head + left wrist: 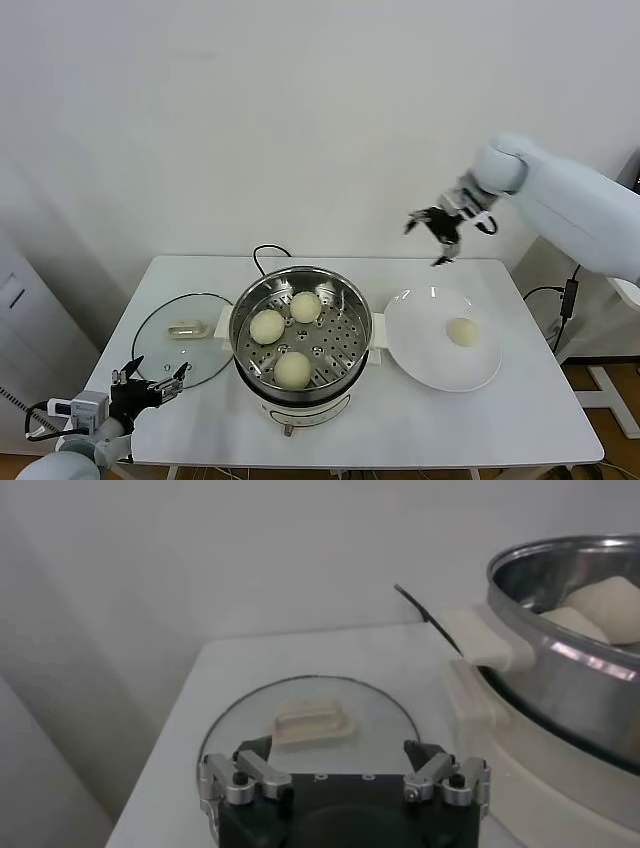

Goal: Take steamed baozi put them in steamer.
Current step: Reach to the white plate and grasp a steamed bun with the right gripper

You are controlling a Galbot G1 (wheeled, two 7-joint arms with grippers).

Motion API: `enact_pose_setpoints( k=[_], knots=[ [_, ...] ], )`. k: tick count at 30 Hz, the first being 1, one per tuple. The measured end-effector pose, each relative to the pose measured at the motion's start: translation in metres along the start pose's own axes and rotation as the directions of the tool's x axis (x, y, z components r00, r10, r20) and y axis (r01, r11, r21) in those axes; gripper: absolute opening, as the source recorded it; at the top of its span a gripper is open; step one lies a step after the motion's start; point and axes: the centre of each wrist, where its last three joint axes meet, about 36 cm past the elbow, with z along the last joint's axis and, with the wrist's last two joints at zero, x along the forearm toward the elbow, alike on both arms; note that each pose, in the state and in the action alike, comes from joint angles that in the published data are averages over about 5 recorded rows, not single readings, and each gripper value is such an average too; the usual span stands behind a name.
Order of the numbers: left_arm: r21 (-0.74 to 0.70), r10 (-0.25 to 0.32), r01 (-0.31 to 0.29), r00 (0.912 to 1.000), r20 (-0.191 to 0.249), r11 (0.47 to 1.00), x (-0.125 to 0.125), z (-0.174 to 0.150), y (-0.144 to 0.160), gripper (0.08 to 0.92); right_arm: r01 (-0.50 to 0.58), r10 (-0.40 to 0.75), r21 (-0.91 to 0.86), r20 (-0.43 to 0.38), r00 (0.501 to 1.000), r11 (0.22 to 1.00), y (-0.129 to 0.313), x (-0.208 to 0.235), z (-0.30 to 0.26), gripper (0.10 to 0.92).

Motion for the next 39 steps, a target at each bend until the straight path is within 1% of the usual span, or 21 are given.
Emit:
enact_pose_setpoints(
  k=[7, 14, 24, 33, 39],
  knots=[
    [-0.007, 0.005, -0.005, 1.0000, -0.003, 1.000, 0.000, -0.001, 0.000, 0.823, 0.049, -0.052, -0.134, -0.018, 0.998, 0.990, 0.041, -0.035, 0.048, 0.823],
    [-0.011, 0.006, -0.006, 1.0000, -0.001, 1.000, 0.000, -0.003, -0.001, 0.823, 0.091, -0.097, -0.200, -0.020, 0.995, 0.976, 0.068, -0.071, 0.072, 0.823],
    [-0.011, 0.006, -0.006, 1.0000, -0.008, 1.000, -0.001, 0.000, 0.000, 0.823, 0.143, -0.149, -0.242, -0.009, 0.989, 0.960, 0.089, -0.111, 0.083, 0.823],
    [-0.013, 0.010, -0.010, 0.9999, -0.004, 1.000, -0.002, -0.001, -0.001, 0.823, 0.164, -0.171, -0.260, -0.002, 0.985, 0.951, 0.101, -0.139, 0.083, 0.821],
    [-0.017, 0.010, -0.011, 0.9999, -0.005, 1.000, -0.003, -0.002, 0.000, 0.823, 0.179, -0.186, -0.267, 0.000, 0.983, 0.947, 0.107, -0.155, 0.082, 0.772]
  ],
)
